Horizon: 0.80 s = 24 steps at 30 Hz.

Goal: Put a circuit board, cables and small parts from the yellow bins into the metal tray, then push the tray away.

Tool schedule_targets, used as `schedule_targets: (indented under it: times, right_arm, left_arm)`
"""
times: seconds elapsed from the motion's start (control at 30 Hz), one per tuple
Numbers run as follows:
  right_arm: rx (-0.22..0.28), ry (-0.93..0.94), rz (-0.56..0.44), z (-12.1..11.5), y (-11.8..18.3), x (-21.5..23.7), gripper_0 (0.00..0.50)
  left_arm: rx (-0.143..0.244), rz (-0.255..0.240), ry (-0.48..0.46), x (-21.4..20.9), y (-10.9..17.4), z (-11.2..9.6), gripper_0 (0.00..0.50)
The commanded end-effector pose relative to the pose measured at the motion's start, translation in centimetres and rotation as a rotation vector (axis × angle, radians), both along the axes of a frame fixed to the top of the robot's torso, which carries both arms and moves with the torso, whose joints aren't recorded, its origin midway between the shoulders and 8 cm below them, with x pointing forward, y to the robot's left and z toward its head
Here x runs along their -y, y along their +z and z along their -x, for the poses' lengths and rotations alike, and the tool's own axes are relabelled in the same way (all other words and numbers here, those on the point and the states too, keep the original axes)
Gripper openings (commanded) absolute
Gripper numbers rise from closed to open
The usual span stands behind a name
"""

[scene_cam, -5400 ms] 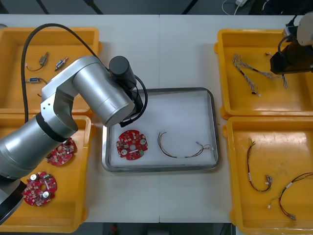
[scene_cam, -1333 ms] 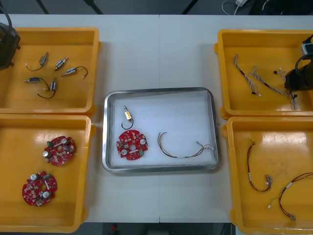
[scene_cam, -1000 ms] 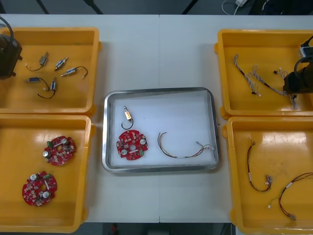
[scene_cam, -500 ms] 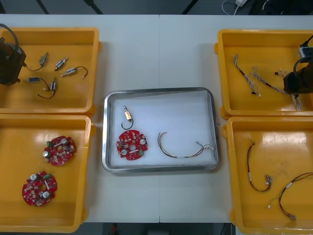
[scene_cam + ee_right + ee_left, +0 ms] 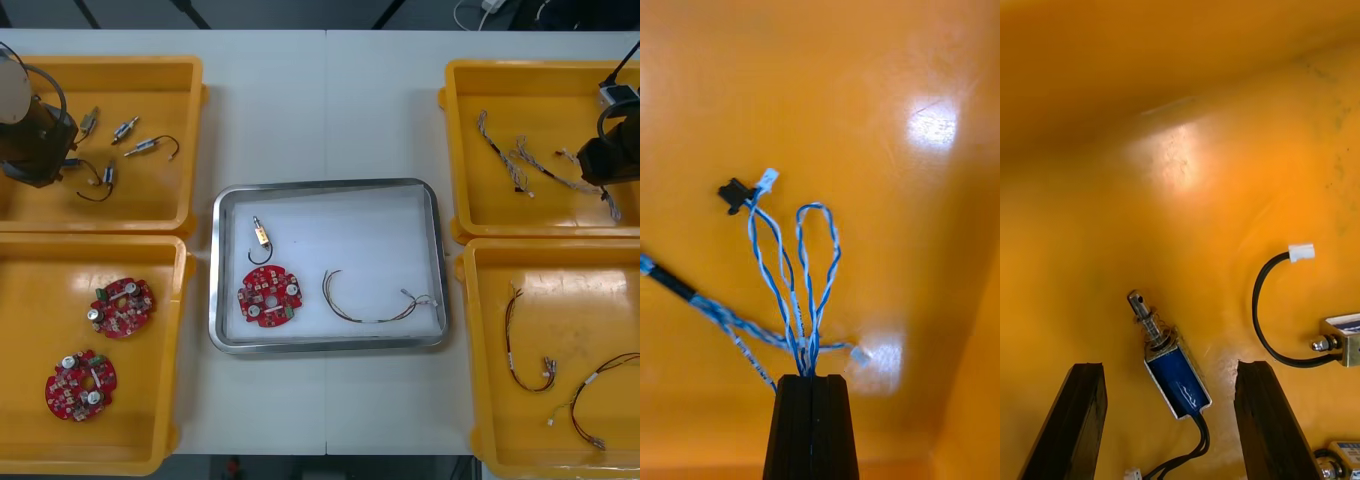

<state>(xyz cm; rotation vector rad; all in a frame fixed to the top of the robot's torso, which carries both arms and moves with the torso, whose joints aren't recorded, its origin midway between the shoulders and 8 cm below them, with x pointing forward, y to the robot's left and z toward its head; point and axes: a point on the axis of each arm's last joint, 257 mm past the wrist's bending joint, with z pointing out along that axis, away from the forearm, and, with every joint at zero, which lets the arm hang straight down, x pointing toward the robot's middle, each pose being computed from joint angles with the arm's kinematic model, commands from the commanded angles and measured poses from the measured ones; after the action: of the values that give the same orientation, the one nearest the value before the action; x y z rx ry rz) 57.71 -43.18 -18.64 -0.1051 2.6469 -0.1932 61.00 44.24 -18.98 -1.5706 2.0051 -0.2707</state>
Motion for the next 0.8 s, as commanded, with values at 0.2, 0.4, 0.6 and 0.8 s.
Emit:
schedule_targets:
  times: [0.2, 0.4, 0.6, 0.8]
  right_arm:
    - [0.033, 0.047, 0.028, 1.4, 8.5, -0.6, 0.000]
    - [-0.010, 0.091, 0.059, 3.8, 10.6, -2.0, 0.000]
    - [-0.024, 0.147, 0.103, 5.6, 12.6, -3.6, 0.000]
    - [0.049, 0.255, 0.122, 5.5, 14.8, -6.5, 0.000]
  left_arm:
    - [0.010, -0.027, -0.073, 1.7, 0.8, -1.0, 0.500]
    - [-0.007, -0.053, -0.071, 1.1, 0.7, -0.7, 0.500]
    - [-0.023, -0.068, -0.070, 0.5, 0.0, -0.2, 0.500]
    - [-0.029, -0.067, -0.075, 0.5, -0.4, 0.0, 0.500]
